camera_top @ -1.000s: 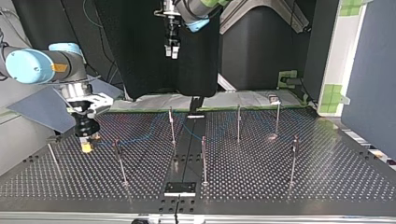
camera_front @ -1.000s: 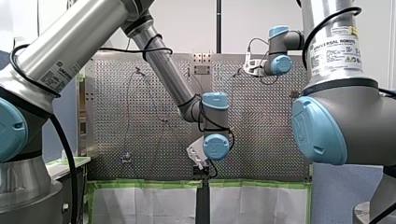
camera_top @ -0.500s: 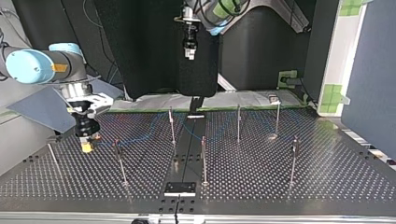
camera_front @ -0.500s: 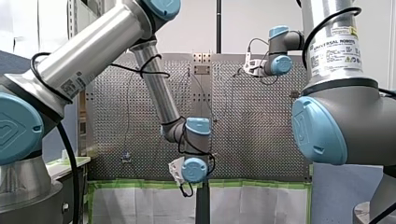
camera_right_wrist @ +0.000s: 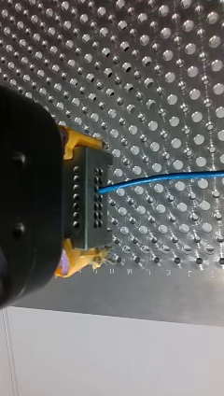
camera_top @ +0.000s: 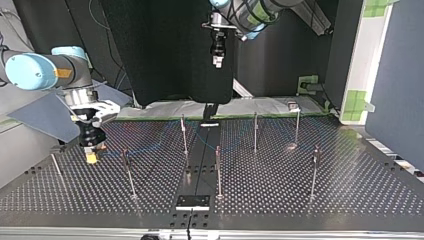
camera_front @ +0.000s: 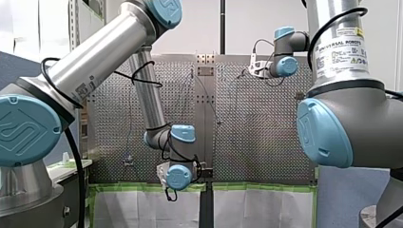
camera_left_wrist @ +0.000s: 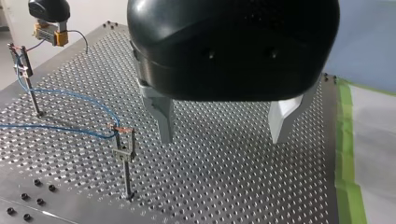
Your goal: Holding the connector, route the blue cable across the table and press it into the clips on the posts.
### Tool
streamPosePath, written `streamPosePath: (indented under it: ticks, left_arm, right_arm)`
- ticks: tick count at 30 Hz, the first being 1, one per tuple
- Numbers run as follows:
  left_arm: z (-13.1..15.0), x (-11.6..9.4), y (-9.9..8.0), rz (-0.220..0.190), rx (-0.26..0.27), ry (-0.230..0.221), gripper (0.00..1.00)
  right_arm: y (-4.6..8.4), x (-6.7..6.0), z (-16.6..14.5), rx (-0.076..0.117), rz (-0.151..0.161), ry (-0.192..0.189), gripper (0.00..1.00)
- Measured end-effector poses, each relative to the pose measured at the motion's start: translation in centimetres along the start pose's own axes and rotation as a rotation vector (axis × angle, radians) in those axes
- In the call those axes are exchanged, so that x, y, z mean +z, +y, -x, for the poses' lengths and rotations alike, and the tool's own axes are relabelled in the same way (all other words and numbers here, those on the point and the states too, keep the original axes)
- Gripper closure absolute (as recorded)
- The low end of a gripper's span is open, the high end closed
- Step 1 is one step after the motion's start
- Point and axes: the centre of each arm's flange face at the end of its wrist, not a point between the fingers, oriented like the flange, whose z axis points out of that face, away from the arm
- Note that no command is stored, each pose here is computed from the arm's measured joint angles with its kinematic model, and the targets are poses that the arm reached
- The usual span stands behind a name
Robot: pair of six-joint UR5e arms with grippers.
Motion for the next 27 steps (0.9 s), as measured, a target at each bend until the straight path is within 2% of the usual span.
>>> streamPosePath:
  ticks: [10, 14, 20, 27]
  left_arm:
    - [0.3, 0.0, 3.7, 0.002, 0.080, 0.007, 0.00]
    - [0.3, -0.3, 5.5, 0.008, 0.108, 0.031, 0.00]
    - [0.3, -1.1, 7.9, 0.021, 0.120, 0.078, 0.00]
    - [0.3, -1.4, 8.7, 0.026, 0.125, 0.093, 0.00]
  right_arm:
    - [0.1, 0.0, 0.0, -0.001, 0.003, 0.000, 1.00]
    - [0.1, 0.0, 0.0, -0.001, 0.006, 0.001, 1.00]
    - [-0.1, 0.0, 0.0, -0.001, 0.009, 0.001, 1.00]
    - [-0.3, 0.0, 0.0, -0.002, 0.008, 0.001, 1.00]
